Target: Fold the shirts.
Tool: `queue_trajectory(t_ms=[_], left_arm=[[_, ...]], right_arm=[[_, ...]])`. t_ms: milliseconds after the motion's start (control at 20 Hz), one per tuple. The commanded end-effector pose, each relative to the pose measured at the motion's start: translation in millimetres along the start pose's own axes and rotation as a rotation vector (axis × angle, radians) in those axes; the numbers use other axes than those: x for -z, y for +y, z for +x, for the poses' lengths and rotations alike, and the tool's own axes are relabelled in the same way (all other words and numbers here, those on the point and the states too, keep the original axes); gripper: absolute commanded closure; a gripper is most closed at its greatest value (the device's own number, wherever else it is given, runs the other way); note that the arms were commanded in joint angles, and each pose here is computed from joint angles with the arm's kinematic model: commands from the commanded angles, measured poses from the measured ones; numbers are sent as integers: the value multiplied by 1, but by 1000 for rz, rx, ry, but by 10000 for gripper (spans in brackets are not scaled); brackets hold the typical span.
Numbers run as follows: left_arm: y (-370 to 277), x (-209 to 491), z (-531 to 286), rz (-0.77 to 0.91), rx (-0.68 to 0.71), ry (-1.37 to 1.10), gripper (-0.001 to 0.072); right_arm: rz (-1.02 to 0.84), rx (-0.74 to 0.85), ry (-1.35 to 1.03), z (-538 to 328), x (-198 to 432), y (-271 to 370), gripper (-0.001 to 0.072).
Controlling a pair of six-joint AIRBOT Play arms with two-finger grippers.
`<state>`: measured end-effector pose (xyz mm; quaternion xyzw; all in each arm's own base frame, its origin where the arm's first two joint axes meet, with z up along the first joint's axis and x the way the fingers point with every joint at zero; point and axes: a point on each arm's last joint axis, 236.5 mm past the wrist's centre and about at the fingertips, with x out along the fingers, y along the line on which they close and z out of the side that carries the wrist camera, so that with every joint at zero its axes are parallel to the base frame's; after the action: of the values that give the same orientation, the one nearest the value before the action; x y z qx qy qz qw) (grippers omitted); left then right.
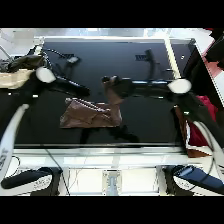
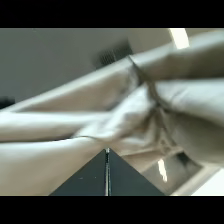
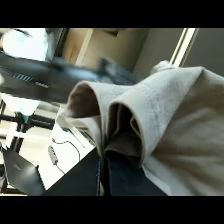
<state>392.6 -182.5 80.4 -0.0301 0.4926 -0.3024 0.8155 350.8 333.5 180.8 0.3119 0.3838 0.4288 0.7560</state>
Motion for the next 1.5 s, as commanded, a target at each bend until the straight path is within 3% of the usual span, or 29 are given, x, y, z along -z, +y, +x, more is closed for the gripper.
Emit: queue_trajectory(t_ms=[0,100,150,200,250,300,450,600,700,850,1000,1100,1300,1450], left_arm=[[39,-18,-86,-63,-112,-178,697],[54,-20,-114,-89,-159,-239,697],[61,-20,-125,-103,-179,-261,697],[67,-19,-132,-116,-194,-274,697],[72,-19,-135,-125,-204,-279,697],[76,-18,-137,-134,-210,-281,697],[78,-17,-135,-140,-211,-277,697],[78,-16,-135,-140,-211,-277,697],[78,-16,-135,-140,-210,-277,697],[78,-17,-135,-140,-211,-277,697],[78,-16,-135,-140,-210,-277,697],[78,-16,-135,-140,-210,-277,697],[79,-11,-130,-150,-206,-262,697],[82,-2,-121,-165,-199,-237,697]], right_arm=[[-24,7,-15,90,23,13,698],[-33,14,-9,138,45,16,694],[-27,16,-44,156,47,20,635],[-14,11,-83,166,44,26,469],[-17,1,-113,173,39,35,255],[-26,-15,-134,173,31,44,181],[-139,-34,-168,154,1,64,188],[-308,59,-52,114,-17,27,348],[-237,215,108,70,-18,-38,377],[-63,476,270,0,-10,-135,337],[100,546,300,-16,10,-180,156],[212,581,358,-13,43,-207,116],[476,514,462,8,109,-227,112],[625,351,472,39,122,-216,112]])
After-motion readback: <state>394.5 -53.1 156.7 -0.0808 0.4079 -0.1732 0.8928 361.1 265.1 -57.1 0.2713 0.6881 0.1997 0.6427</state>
